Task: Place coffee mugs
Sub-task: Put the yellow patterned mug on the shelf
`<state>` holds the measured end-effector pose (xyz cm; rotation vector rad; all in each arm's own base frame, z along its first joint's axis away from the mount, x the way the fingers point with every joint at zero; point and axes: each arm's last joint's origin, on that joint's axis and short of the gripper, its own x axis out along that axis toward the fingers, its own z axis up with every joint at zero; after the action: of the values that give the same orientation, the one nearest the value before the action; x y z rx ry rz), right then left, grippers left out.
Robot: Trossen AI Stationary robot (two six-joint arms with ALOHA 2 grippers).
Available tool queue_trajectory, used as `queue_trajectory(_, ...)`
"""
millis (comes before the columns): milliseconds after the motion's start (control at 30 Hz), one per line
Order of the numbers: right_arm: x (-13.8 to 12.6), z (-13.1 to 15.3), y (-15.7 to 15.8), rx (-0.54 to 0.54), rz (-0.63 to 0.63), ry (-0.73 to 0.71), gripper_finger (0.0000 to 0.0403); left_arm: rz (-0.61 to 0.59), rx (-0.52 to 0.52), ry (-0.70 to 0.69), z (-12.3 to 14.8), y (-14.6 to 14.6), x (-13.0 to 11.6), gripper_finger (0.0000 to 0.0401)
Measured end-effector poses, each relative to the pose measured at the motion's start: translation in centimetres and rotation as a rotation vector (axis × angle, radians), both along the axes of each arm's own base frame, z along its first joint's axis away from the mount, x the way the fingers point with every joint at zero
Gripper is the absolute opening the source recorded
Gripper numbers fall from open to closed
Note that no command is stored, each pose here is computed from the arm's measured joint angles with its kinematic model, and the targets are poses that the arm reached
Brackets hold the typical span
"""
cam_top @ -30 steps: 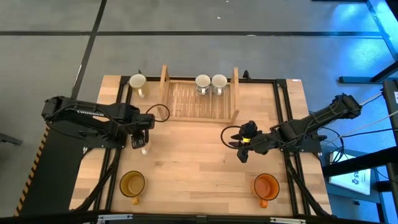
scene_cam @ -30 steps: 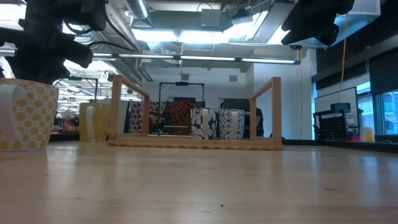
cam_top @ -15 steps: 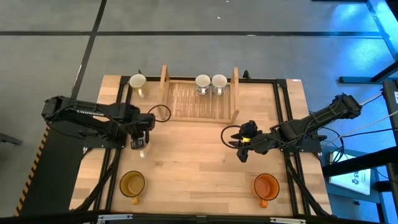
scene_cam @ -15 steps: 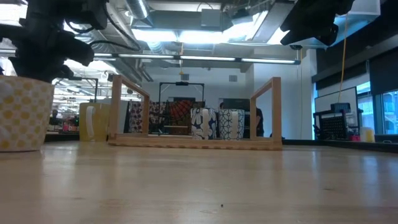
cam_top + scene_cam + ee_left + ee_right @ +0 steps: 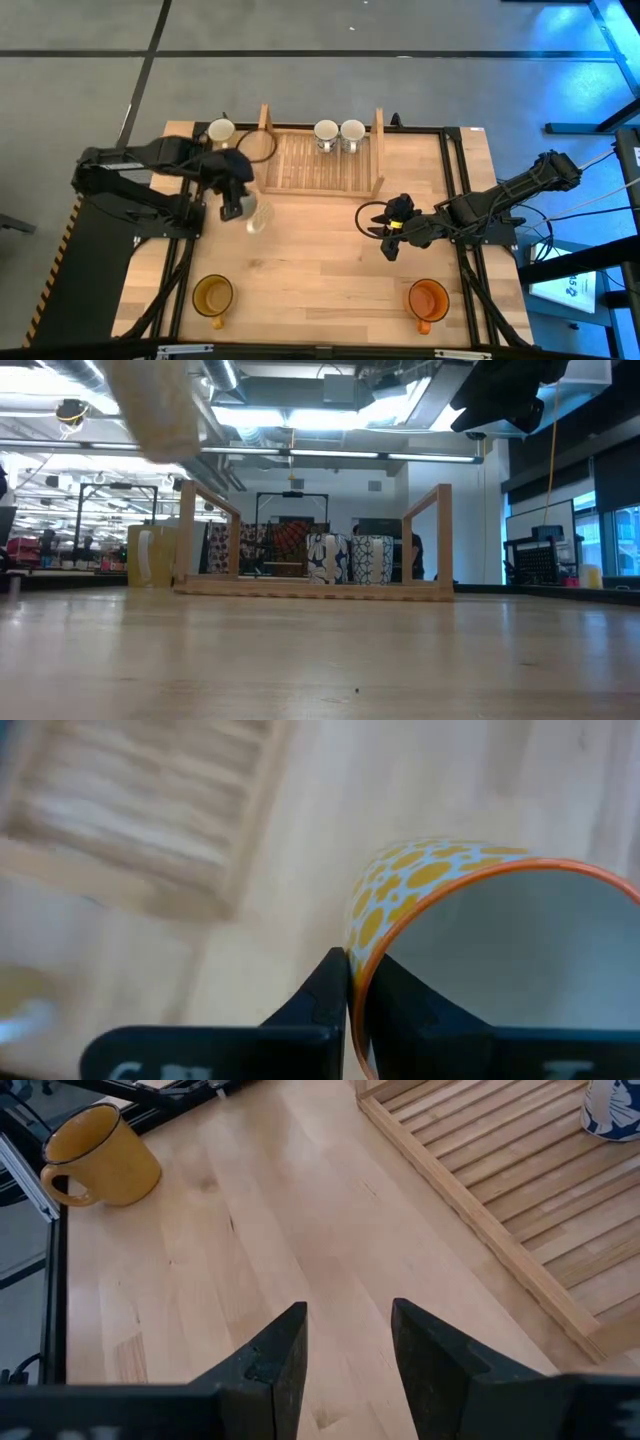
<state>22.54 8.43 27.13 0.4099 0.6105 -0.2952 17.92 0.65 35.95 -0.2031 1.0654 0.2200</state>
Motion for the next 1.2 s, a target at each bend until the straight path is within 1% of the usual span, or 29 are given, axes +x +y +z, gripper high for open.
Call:
queue_trajectory(100, 0.0, 0.0, 0.0, 0.003, -0.002, -0.001, 0.0133, 0.0, 0.067, 0.023, 1.6, 1.0, 1.5, 0.0016)
queue_trajectory(267, 0.0, 0.0, 0.0, 0.003, -0.02, -0.007, 0.0133, -0.028, 0.126, 0.101, 3.2, 3.6, 4.4, 0.0016)
queue_trajectory(400, 0.0, 0.0, -0.1, 0.003, -0.034, -0.008, 0.0133, -0.035, 0.145, 0.133, 3.5, 6.8, 6.9, 0.0016)
queue_trajectory(500, 0.0, 0.0, -0.1, 0.004, -0.037, -0.005, 0.0133, -0.037, 0.157, 0.162, 3.2, 9.6, 8.5, 0.0016)
queue_trajectory(633, -0.1, -0.1, -0.1, 0.012, -0.057, 0.002, 0.0133, -0.047, 0.199, 0.24, 1.7, 13.8, 10.3, 0.0016)
queue_trajectory(733, 0.0, -0.3, -0.2, -0.001, -0.083, -0.001, 0.0133, -0.036, 0.228, 0.267, 0.4, 16.9, 11.5, 0.0016)
queue_trajectory(833, 0.2, -0.6, -0.1, -0.009, -0.088, 0.008, 0.0133, -0.039, 0.221, 0.308, -1.7, 19.6, 12.5, 0.0016)
queue_trajectory(933, 0.5, -1.0, 0.0, -0.007, -0.095, 0.026, 0.0133, -0.063, 0.214, 0.347, -4.0, 21.7, 13.3, 0.0016)
queue_trajectory(1067, 0.7, -1.1, 0.2, 0.009, -0.099, 0.017, 0.0133, -0.073, 0.192, 0.373, -6.8, 24.4, 13.9, 0.0016)
queue_trajectory(1200, 0.8, -1.0, 0.2, 0.007, -0.102, 0.005, 0.0133, -0.063, 0.179, 0.346, -8.5, 27.0, 13.6, 0.0016)
